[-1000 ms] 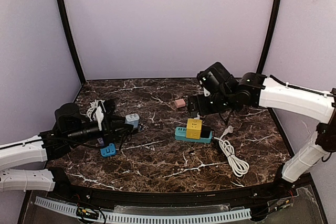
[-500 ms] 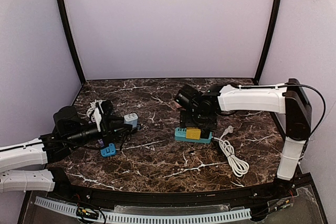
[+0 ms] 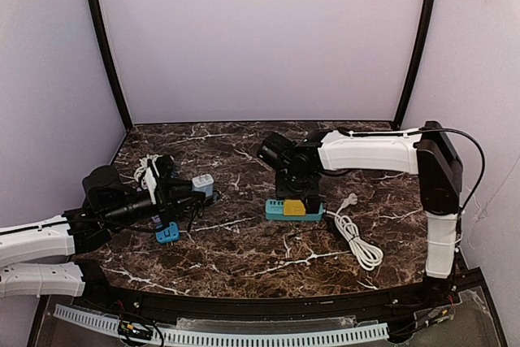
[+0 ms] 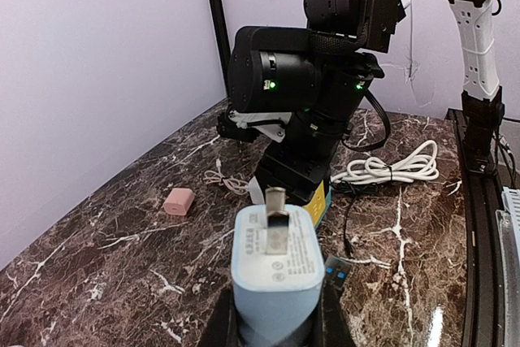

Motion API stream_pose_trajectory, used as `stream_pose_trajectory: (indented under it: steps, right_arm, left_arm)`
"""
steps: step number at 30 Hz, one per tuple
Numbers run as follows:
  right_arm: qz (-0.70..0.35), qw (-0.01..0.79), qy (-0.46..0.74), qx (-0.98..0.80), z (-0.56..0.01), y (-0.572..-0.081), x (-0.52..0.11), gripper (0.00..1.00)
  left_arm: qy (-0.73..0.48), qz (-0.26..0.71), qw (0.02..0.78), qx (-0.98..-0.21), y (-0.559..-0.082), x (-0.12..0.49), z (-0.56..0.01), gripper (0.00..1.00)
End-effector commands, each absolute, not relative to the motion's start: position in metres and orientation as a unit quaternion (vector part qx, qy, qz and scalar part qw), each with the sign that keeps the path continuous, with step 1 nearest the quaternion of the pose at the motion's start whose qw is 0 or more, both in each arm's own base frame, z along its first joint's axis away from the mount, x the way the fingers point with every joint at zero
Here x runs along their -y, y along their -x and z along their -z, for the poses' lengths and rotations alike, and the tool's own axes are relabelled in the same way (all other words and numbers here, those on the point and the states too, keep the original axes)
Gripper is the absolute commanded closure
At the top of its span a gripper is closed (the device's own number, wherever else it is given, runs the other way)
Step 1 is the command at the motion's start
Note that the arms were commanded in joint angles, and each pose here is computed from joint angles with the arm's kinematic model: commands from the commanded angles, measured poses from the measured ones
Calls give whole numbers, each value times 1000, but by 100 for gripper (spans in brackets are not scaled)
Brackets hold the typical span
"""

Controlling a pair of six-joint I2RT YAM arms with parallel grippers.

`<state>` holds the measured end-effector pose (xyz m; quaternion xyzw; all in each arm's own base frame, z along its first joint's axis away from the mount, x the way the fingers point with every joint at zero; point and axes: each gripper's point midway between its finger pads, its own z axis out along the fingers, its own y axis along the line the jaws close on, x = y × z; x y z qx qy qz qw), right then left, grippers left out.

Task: Insert the plug
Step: Adjust the socket at the center of the board.

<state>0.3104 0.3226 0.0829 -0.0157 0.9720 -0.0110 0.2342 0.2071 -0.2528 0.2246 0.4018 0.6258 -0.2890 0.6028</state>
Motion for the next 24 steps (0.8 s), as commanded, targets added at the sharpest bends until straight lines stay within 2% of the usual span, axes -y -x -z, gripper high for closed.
stream_pose_trajectory:
  steps: [1,5,8,10,12,15,20,24]
  right_arm:
    - [-58,241,130,-960,-83,-305,-385,59]
    - [-137,241,297,-914,-86,-281,-454,70]
    - [-167,231,416,-864,-80,-255,-484,70]
    - [-170,229,446,-848,-76,-248,-487,67]
    - [-169,236,455,-842,-79,-251,-486,58]
    - [-180,264,452,-833,-99,-258,-488,40]
    - [-228,351,440,-794,-171,-264,-495,9]
    - [-316,460,421,-715,-253,-251,-486,3]
  left_arm:
    - [-401,289,620,-609,-208,253,-233,99]
    - [-394,295,622,-609,-210,253,-236,99]
    - [-381,304,617,-617,-211,251,-237,99]
    - [-364,315,607,-633,-213,249,-235,99]
    - [-336,327,597,-652,-218,246,-234,99]
    - [-294,356,594,-659,-222,243,-249,99]
    - [-274,417,599,-627,-215,248,-283,99]
    - [-282,467,587,-598,-202,256,-298,99]
